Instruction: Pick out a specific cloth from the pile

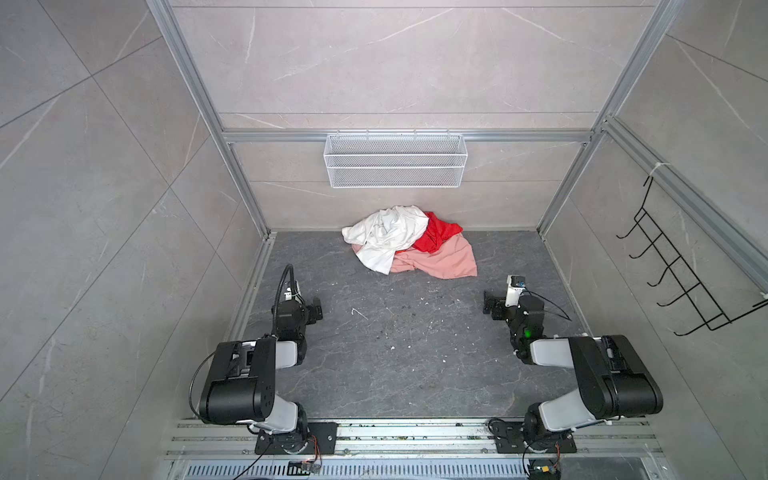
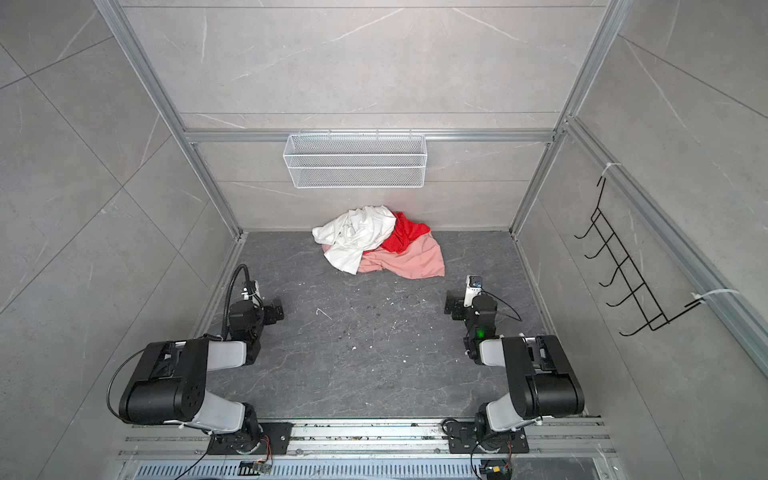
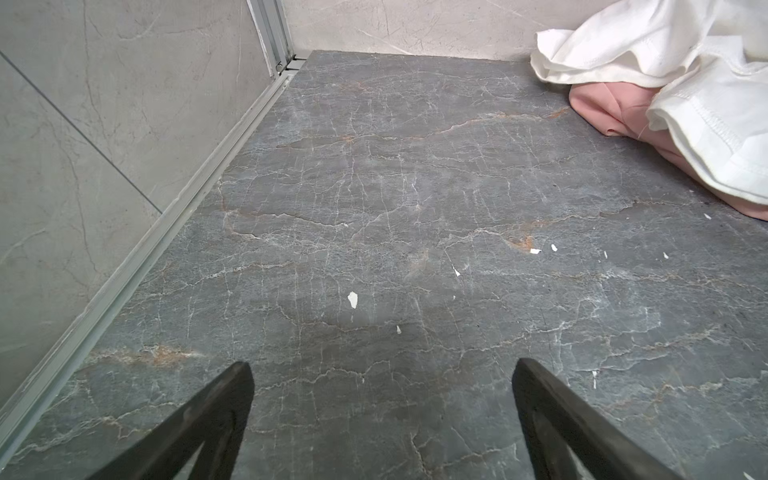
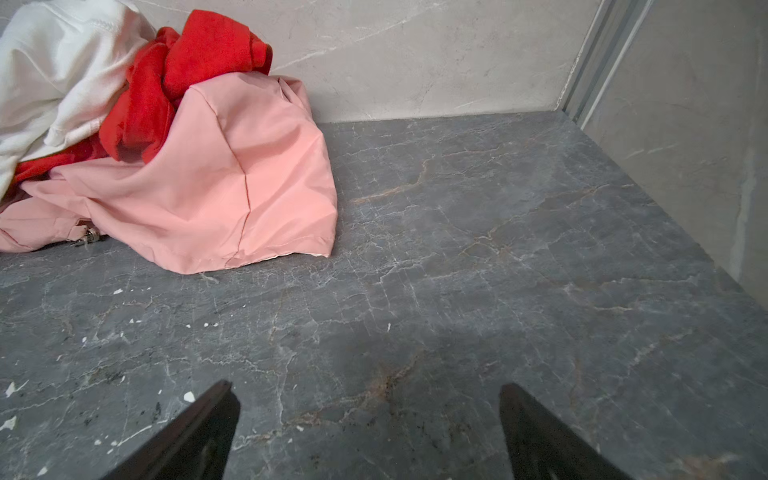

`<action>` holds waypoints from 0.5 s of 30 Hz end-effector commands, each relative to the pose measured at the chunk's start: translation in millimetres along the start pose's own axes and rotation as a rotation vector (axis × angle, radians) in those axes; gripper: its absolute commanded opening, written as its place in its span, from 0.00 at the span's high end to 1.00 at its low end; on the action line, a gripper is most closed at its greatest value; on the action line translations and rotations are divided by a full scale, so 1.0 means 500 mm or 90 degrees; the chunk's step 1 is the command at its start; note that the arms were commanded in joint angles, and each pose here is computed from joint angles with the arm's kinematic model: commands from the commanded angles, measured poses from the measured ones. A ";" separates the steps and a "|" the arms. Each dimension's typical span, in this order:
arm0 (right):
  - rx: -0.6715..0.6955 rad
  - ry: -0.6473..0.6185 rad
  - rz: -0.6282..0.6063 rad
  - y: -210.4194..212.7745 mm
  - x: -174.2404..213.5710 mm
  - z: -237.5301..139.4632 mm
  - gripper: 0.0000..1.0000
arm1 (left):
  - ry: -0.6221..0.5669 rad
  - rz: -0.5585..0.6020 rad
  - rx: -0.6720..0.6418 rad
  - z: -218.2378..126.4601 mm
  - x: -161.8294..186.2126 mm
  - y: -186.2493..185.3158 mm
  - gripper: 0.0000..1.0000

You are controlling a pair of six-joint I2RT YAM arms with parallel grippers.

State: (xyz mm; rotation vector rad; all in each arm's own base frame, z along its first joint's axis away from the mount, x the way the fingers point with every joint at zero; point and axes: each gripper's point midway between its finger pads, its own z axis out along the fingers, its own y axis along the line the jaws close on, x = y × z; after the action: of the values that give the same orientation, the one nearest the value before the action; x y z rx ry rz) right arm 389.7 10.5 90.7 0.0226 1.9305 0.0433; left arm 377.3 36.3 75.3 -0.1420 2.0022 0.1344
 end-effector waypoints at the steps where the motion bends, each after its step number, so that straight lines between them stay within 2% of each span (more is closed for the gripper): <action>1: -0.006 -0.002 -0.003 0.001 -0.005 0.004 0.00 | -0.033 -0.016 -0.003 0.000 -0.027 0.005 0.00; 15: -0.006 -0.003 -0.003 0.001 -0.005 0.004 0.00 | -0.032 -0.016 -0.004 0.001 -0.026 0.006 0.00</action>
State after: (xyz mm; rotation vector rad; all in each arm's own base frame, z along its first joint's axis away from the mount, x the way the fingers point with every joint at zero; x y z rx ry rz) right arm 389.7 10.4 90.9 0.0230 1.9302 0.0430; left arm 377.3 36.3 75.4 -0.1420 2.0018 0.1344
